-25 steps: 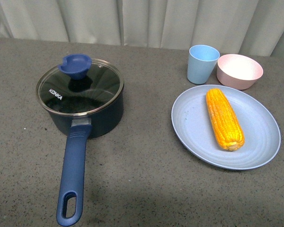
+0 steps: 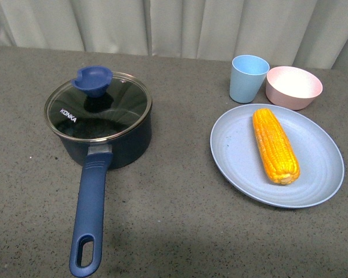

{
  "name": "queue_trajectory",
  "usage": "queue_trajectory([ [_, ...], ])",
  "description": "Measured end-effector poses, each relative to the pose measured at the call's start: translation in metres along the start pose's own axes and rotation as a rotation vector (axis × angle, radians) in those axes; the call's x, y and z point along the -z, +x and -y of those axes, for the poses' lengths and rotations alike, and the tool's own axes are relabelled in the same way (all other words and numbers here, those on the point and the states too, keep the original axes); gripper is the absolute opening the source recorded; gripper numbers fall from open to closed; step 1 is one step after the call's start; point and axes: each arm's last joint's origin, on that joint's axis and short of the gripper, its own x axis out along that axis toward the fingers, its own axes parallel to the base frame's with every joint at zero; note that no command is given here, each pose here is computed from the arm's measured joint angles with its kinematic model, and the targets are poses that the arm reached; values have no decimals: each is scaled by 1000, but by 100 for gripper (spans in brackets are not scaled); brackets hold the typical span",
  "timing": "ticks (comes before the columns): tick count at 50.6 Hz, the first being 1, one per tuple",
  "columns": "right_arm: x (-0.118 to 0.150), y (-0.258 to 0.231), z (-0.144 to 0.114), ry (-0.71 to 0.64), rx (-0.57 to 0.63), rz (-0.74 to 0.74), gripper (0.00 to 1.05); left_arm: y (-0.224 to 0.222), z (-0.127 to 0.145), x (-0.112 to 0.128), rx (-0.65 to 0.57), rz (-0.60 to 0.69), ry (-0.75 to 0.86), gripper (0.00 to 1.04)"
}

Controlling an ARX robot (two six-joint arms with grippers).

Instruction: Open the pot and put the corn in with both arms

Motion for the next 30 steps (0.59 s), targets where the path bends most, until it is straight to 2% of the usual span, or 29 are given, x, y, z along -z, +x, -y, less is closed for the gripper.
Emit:
queue_trajectory([
  [30,0,0,0,0,0,0,95,0,0,0,0,0,0,98],
])
